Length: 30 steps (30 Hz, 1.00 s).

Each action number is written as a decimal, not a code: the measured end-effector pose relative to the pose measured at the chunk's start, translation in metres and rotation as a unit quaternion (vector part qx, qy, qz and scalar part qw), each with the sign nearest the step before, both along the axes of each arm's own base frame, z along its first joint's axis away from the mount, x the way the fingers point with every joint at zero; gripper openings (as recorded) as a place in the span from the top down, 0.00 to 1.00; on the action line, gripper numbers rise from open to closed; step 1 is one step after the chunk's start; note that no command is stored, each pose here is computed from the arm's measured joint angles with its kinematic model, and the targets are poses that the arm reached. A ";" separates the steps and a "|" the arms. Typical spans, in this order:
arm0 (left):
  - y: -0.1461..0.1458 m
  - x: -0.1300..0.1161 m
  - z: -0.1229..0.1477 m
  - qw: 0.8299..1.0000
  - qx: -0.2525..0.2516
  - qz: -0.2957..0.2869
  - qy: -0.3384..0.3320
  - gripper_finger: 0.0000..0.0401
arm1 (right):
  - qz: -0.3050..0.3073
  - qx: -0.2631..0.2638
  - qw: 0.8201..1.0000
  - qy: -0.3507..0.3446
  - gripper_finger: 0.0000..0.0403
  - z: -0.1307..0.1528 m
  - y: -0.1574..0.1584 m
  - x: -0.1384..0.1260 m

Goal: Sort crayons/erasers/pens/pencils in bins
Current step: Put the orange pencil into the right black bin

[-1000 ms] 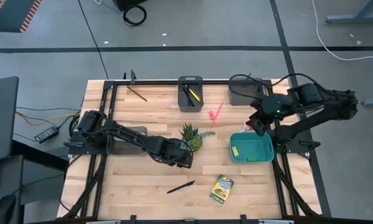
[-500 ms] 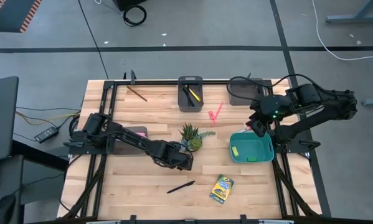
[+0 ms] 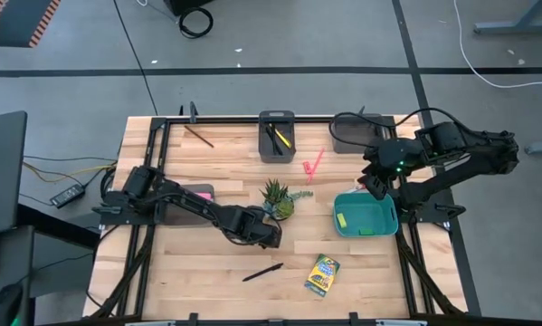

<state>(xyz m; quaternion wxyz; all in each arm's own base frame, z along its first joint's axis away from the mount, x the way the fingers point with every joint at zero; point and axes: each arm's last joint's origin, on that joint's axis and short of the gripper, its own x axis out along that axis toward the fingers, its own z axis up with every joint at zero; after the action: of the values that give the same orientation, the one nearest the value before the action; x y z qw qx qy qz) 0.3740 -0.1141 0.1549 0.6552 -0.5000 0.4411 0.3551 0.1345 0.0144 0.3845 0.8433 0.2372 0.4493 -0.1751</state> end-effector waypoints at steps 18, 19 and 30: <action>-0.019 0.003 -0.002 1.000 -0.007 -0.007 -0.005 0.70 | -0.019 0.008 1.000 0.018 0.57 -0.002 -0.001 -0.004; -0.020 0.002 -0.002 1.000 -0.009 -0.007 -0.007 0.70 | -0.019 0.007 1.000 0.018 0.57 -0.002 -0.001 -0.004; -0.033 0.004 -0.022 0.999 -0.028 -0.013 0.012 0.70 | -0.014 0.004 1.000 0.019 0.57 -0.002 -0.001 -0.004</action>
<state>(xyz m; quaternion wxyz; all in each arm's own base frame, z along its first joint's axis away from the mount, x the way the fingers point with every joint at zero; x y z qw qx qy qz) 0.3782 -0.1469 0.1326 0.6399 -0.5083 0.4654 0.3400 0.1305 0.0138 0.3826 0.8312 0.2433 0.4625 -0.1897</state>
